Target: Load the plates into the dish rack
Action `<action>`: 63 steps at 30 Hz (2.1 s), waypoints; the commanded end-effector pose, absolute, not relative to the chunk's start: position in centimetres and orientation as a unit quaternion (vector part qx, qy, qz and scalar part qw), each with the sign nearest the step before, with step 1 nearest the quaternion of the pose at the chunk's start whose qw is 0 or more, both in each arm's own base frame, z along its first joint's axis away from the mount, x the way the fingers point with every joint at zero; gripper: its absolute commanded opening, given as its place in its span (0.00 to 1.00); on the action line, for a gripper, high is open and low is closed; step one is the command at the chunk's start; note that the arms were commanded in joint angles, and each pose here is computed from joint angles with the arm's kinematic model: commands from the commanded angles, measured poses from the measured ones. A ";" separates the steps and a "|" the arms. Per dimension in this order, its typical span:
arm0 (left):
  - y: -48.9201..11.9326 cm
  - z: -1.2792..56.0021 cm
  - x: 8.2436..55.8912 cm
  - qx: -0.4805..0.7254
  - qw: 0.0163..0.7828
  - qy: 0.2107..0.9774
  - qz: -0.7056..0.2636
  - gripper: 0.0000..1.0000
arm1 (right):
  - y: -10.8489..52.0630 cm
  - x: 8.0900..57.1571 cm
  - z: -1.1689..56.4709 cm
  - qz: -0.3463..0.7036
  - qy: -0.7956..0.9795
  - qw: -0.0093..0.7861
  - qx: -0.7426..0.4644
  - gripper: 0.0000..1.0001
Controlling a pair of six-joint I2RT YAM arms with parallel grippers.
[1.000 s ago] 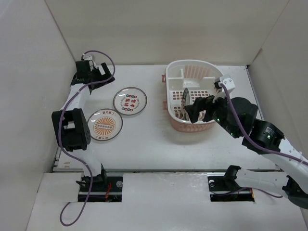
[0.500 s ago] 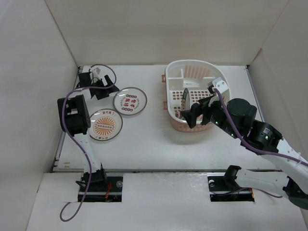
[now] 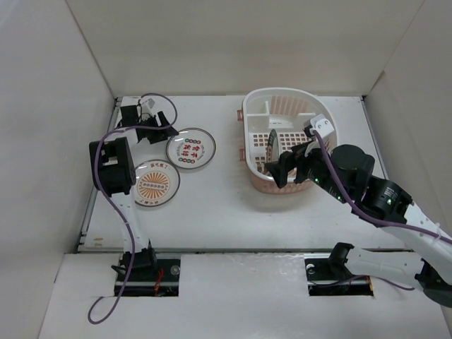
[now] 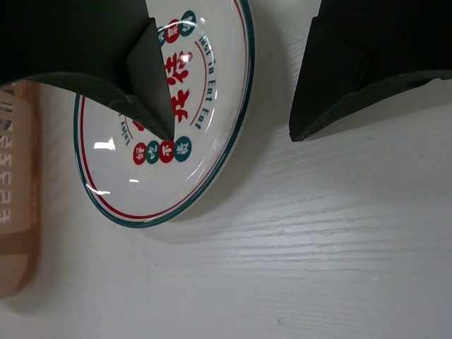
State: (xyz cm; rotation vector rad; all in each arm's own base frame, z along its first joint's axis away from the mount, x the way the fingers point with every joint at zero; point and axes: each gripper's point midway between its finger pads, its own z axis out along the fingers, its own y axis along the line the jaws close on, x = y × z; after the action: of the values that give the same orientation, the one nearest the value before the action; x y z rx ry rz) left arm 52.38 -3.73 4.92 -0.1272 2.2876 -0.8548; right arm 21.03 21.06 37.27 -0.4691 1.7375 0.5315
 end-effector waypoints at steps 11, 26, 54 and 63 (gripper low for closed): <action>-5.8 2.7 51.7 -0.024 0.305 0.900 -0.312 0.23 | 20.9 21.5 38.7 0.228 0.732 0.614 -0.188 1.00; -4.6 18.1 53.7 -0.047 0.443 0.850 -0.281 0.00 | 20.5 22.8 39.3 0.222 0.725 0.637 -0.138 1.00; -13.7 44.3 36.4 0.199 0.594 0.620 -0.473 0.00 | 29.9 33.8 44.0 0.438 0.604 0.602 -0.285 1.00; -14.1 44.7 35.3 0.213 0.590 0.606 -0.490 0.00 | 33.2 36.2 40.4 0.449 0.632 0.565 -0.282 1.00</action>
State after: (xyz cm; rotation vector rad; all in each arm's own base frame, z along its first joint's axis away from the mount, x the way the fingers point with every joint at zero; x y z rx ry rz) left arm 37.75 -13.58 41.57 0.3958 1.5281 -1.1451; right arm 36.99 31.84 36.55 -0.6218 1.6121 1.0030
